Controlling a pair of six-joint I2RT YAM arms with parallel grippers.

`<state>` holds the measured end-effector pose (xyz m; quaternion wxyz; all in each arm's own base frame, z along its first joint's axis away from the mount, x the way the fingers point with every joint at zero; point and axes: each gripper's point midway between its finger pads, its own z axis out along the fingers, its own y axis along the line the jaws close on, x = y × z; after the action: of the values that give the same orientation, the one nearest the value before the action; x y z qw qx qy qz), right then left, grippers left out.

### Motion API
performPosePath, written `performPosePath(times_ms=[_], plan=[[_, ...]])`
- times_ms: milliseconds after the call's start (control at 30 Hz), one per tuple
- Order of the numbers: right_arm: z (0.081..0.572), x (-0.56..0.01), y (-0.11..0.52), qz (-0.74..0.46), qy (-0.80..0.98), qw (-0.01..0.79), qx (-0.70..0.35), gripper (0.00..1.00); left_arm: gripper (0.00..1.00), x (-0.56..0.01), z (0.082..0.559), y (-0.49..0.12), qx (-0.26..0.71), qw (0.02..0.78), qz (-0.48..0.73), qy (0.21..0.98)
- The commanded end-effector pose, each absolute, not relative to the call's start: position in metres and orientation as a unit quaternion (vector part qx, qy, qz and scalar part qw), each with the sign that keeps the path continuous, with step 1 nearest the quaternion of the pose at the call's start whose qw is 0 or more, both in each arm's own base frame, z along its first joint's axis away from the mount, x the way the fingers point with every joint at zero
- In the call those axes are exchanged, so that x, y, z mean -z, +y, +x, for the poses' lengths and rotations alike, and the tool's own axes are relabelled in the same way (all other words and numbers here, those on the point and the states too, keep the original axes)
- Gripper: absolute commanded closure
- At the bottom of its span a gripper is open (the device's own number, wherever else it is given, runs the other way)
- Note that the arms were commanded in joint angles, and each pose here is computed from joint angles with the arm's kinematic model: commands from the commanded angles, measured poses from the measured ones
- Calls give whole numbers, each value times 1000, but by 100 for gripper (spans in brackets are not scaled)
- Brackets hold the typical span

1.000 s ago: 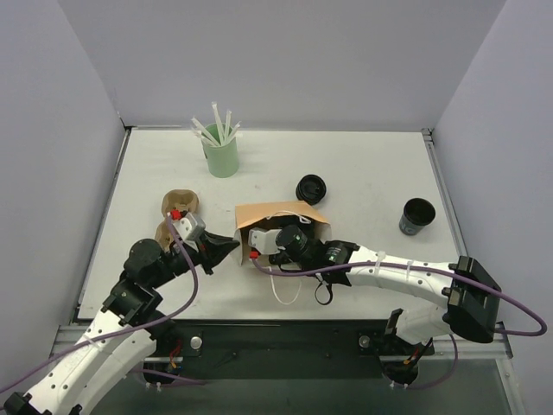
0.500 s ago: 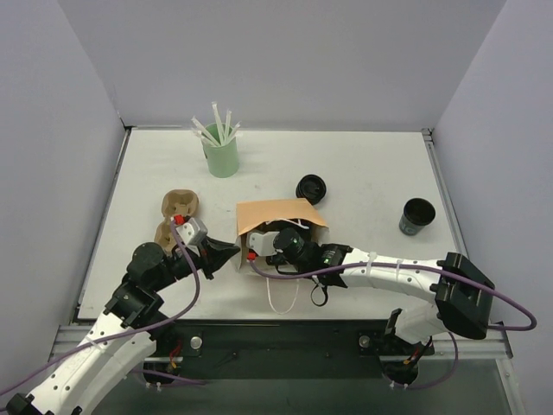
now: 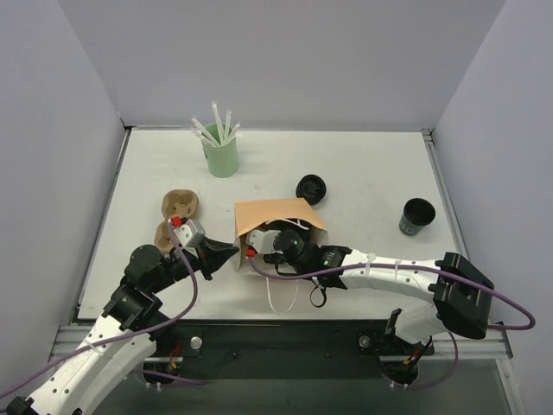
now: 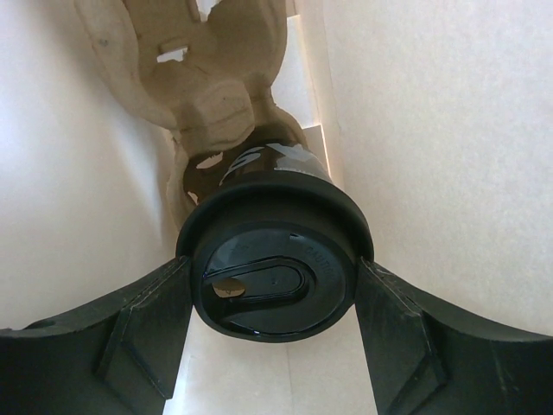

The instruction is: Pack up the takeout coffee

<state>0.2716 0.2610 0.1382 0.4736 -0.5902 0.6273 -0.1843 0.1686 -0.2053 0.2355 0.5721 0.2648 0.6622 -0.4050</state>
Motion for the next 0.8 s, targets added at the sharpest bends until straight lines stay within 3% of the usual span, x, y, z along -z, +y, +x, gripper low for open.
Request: performPosePath(times_ms=[0, 367, 767], plan=[[275, -170, 263, -545, 646, 504, 178, 50, 100, -248, 168, -207, 408, 583, 270, 648], [255, -204, 260, -527, 666, 506, 151, 51, 100, -245, 168, -208, 406, 582, 275, 649], [228, -195, 281, -542, 674, 497, 73, 51, 100, -247, 170, -210, 408, 579, 278, 649]])
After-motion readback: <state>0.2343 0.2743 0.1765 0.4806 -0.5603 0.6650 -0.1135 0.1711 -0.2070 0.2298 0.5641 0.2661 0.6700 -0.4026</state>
